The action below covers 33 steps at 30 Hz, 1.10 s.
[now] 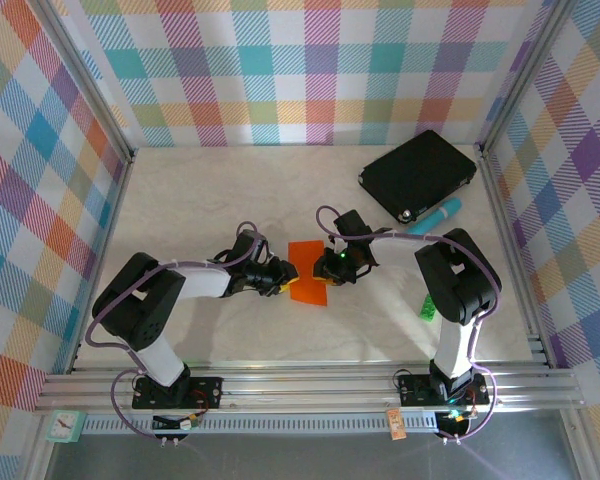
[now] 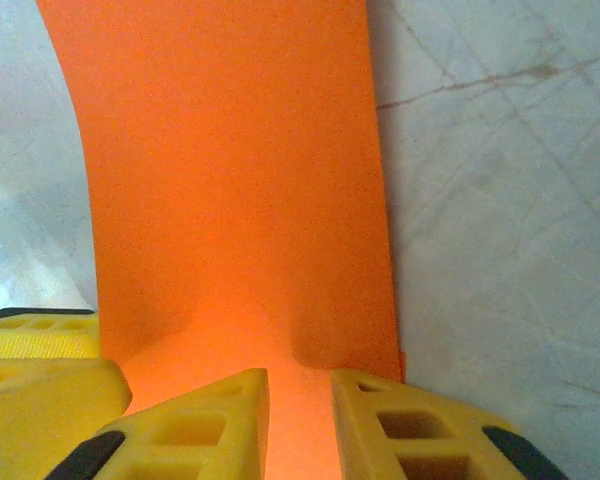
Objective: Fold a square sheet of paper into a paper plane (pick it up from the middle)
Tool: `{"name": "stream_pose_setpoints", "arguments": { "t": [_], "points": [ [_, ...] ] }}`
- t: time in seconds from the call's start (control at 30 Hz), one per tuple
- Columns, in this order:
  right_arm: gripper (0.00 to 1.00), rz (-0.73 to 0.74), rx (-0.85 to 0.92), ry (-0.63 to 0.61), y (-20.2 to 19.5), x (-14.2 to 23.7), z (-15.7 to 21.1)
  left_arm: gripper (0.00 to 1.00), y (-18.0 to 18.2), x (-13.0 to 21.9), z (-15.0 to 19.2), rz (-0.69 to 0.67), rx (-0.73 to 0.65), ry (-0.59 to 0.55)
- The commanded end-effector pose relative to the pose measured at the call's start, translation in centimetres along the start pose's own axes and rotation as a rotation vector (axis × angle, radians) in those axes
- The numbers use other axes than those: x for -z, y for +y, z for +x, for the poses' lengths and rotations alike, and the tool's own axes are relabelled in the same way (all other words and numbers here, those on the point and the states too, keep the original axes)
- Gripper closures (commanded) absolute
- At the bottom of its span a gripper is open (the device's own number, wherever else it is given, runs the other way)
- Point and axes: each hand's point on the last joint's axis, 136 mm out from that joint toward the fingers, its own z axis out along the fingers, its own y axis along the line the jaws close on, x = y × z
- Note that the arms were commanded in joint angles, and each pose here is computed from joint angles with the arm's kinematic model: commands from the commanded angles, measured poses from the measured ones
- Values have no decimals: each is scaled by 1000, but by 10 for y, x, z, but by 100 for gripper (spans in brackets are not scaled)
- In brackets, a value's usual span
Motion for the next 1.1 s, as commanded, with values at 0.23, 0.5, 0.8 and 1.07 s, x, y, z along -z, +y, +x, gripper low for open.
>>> {"name": "stream_pose_setpoints", "arguments": {
  "t": [0.23,0.5,0.8,1.07],
  "points": [
    [69,78,-13,16,-29,-6,10,84,-6,0,-6,20,-23,4],
    [52,-27,93,-116,5,25,-16,100,-3,3,-8,14,-16,-9],
    [13,-28,440,-389,39,83,-40,100,-8,14,-16,16,24,-67],
    [9,-54,754,-532,50,98,-21,100,-11,23,-26,21,91,-123]
  ]
}}
